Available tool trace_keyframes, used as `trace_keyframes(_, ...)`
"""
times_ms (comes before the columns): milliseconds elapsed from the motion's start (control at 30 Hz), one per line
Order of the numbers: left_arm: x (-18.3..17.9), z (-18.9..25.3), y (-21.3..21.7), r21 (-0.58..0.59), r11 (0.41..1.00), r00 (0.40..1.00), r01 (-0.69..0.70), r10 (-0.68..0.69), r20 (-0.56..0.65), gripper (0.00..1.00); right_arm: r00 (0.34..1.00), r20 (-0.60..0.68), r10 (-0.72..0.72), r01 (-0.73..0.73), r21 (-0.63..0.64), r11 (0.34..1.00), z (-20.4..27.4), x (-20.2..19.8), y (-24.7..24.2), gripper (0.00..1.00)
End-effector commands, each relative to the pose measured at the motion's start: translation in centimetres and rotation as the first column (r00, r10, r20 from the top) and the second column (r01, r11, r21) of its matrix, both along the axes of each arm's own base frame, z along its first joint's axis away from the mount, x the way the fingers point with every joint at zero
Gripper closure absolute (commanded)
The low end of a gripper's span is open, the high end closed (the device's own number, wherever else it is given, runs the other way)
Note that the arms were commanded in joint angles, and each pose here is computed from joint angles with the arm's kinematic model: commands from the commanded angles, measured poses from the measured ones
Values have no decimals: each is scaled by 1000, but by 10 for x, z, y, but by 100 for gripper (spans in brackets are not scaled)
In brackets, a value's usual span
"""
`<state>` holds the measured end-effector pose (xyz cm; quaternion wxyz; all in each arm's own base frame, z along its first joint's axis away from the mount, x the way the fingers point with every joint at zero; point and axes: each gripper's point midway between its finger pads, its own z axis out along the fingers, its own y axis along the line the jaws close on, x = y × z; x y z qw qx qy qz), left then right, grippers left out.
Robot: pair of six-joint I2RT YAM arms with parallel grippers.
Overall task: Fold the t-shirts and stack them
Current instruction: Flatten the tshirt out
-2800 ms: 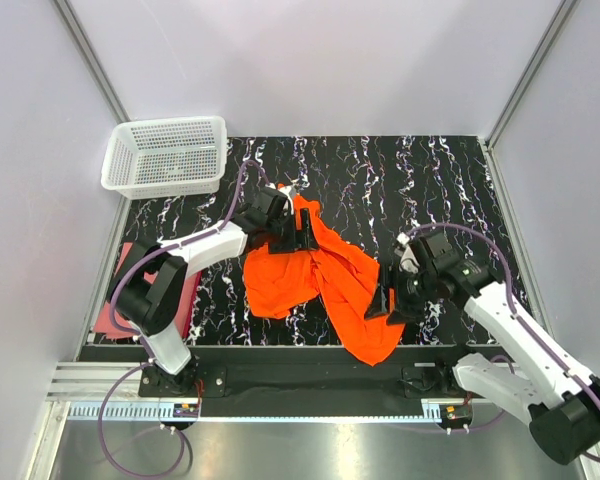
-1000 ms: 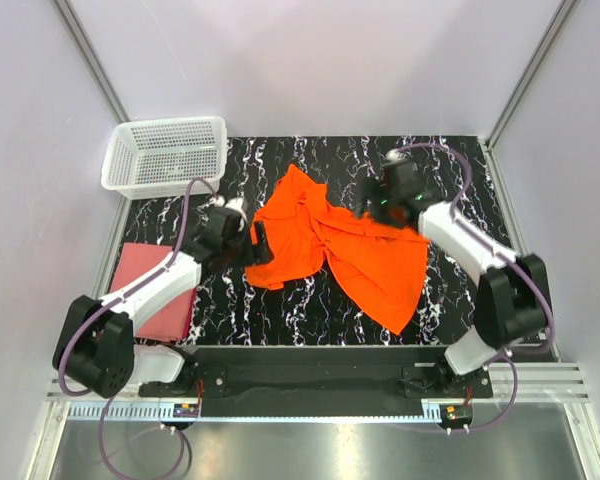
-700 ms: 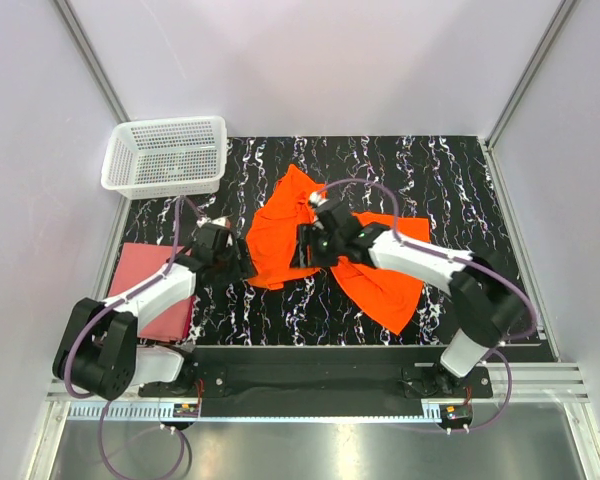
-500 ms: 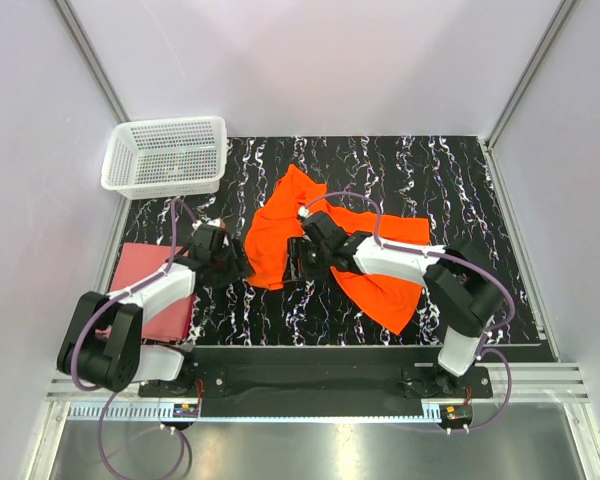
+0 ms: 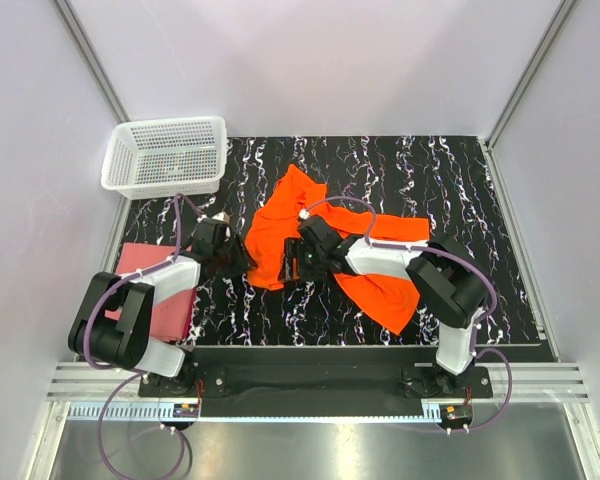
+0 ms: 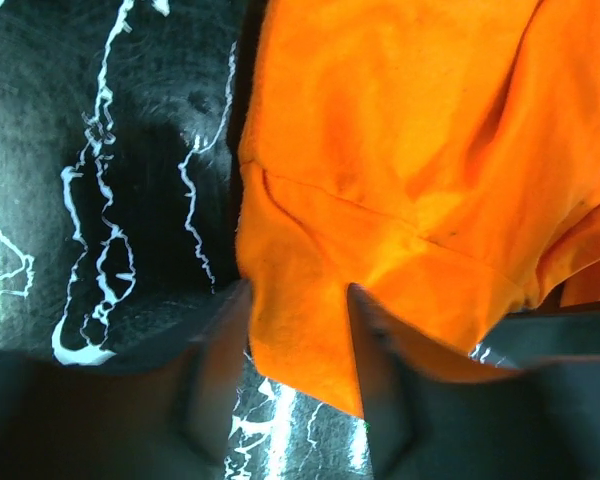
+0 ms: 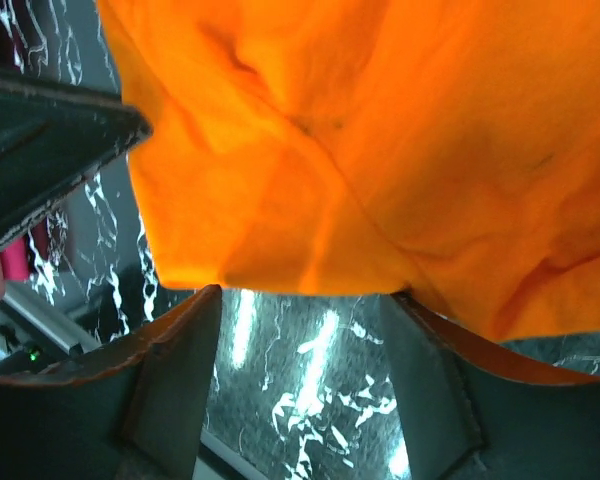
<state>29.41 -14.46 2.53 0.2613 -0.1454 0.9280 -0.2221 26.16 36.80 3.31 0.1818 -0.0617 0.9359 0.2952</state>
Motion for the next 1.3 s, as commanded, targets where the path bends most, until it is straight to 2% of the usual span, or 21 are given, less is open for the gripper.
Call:
trace_keyframes(0, 0, 3, -2, -11, 1000, 1000, 16, -16, 7, 61, 997, 44, -68, 68, -10, 998, -2, 17, 4, 31)
trace_keyframes(67, 0, 9, -1, -12, 1000, 999, 21, -20, 27, 69, 995, 60, -84, 86, -17, 996, -2, 22, 3, 36)
trace_keyframes(133, -1, 17, -1, -15, 1000, 999, 26, -25, 48, 83, 992, 80, -98, 101, -26, 995, -1, 26, 0, 41)
trace_keyframes(267, -7, 32, 2, -7, 999, 996, 35, -34, 82, 97, 989, 115, -97, 103, -46, 994, 1, 29, -5, 60)
trace_keyframes(367, -11, 49, 5, -10, 999, 991, 37, -36, 128, 100, 988, 141, -70, 79, -59, 995, 4, 28, -11, 80)
trace_keyframes(400, -14, 54, 4, -15, 999, 989, 43, -41, 140, 100, 986, 158, -60, 69, -53, 996, 10, 27, -12, 96)
trace_keyframes(433, -17, 56, 5, -19, 999, 989, 43, -40, 140, 100, 986, 162, -49, 60, -63, 996, 10, 24, -16, 100)
trace_keyframes(600, -35, 89, 1, -79, 994, 976, 76, -58, 211, 100, 979, 205, 17, -8, -48, 999, 35, 3, -33, 100)
trace_keyframes(733, -56, 103, 0, -119, 988, 974, 97, -70, 215, 100, 985, 167, 53, -56, 10, 998, 50, -31, -50, 100)
trace_keyframes(867, -68, 111, 2, -144, 986, 973, 81, -48, 224, 100, 986, 155, 61, -71, 56, 996, 70, -48, -57, 100)
trace_keyframes(1000, -56, 106, 9, -106, 994, 980, 23, -2, 197, 100, 991, 99, 94, -100, 52, 994, 66, -42, -47, 100)
trace_keyframes(1067, -49, 88, 9, -69, 997, 992, 20, -11, 124, 99, 993, 43, 111, -112, 37, 993, 56, -39, -42, 100)
trace_keyframes(1167, -27, 76, 12, 2, 1000, 998, 6, -6, 64, 96, 990, -43, 137, -136, 14, 991, 38, -37, -31, 96)
trace_keyframes(1267, 4, 69, 16, 84, 996, 998, 2, -8, 69, 90, 992, -43, 120, -121, -16, 993, 29, -27, -29, 95)
